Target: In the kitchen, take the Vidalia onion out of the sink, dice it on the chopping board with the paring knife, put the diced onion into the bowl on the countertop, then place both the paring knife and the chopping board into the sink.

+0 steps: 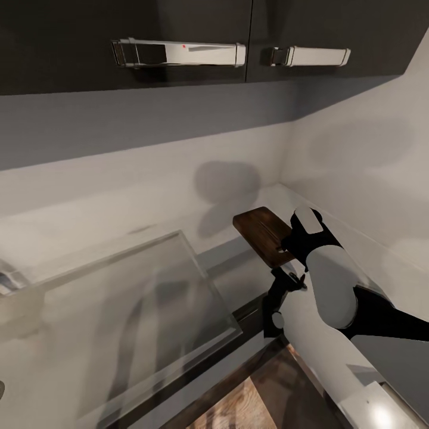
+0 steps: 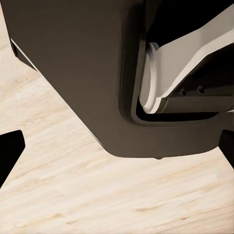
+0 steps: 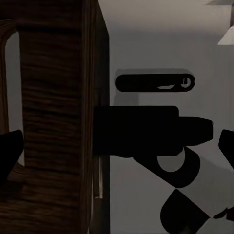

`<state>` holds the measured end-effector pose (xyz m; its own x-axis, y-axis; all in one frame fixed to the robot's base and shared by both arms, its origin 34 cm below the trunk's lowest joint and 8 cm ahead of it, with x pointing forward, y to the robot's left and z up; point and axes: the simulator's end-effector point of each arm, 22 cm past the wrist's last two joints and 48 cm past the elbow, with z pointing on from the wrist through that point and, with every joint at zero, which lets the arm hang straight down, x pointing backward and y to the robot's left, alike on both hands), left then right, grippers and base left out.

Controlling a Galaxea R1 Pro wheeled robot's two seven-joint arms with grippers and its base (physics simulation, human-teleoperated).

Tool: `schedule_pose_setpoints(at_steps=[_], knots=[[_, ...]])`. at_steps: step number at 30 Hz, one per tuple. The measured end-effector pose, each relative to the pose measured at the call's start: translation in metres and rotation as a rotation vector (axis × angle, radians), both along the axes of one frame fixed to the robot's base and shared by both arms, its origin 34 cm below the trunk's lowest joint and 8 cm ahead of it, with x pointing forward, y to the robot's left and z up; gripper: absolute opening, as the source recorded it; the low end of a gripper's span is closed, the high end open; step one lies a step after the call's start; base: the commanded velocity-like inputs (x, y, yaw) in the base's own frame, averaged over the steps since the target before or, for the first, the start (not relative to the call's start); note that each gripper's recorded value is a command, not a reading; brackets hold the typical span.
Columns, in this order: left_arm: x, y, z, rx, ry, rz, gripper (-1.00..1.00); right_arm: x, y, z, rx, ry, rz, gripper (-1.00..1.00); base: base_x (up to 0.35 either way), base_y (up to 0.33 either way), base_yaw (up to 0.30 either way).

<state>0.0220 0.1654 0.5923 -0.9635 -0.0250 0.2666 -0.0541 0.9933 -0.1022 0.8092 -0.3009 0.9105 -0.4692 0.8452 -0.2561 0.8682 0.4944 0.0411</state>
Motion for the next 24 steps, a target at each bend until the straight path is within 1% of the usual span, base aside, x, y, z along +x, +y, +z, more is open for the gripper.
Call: schedule_pose_setpoints(at_steps=[7,8,13,24], knots=[[-0.0018,0.0,0.0005,0.0,0.005,0.0,1.0,-0.0003,0.0,-0.0032,0.0,0.005,0.0,1.0,0.0,0.0,0.0],[-0.0018,0.0,0.0005,0.0,0.005,0.0,1.0,-0.0003,0.0,-0.0033,0.0,0.005,0.0,-1.0,0.0,0.0,0.0],[-0.0019,0.0,0.0006,0.0,0.005,0.0,1.0,-0.0008,-0.0003,-0.0036,-0.002,0.009,0.008,-1.0,0.0,0.0,0.0],[-0.0016,-0.0001,0.0005,0.0,0.004,0.0,1.0,-0.0005,0.0001,-0.0031,0.001,0.006,0.003,-1.0,0.0,0.0,0.0]])
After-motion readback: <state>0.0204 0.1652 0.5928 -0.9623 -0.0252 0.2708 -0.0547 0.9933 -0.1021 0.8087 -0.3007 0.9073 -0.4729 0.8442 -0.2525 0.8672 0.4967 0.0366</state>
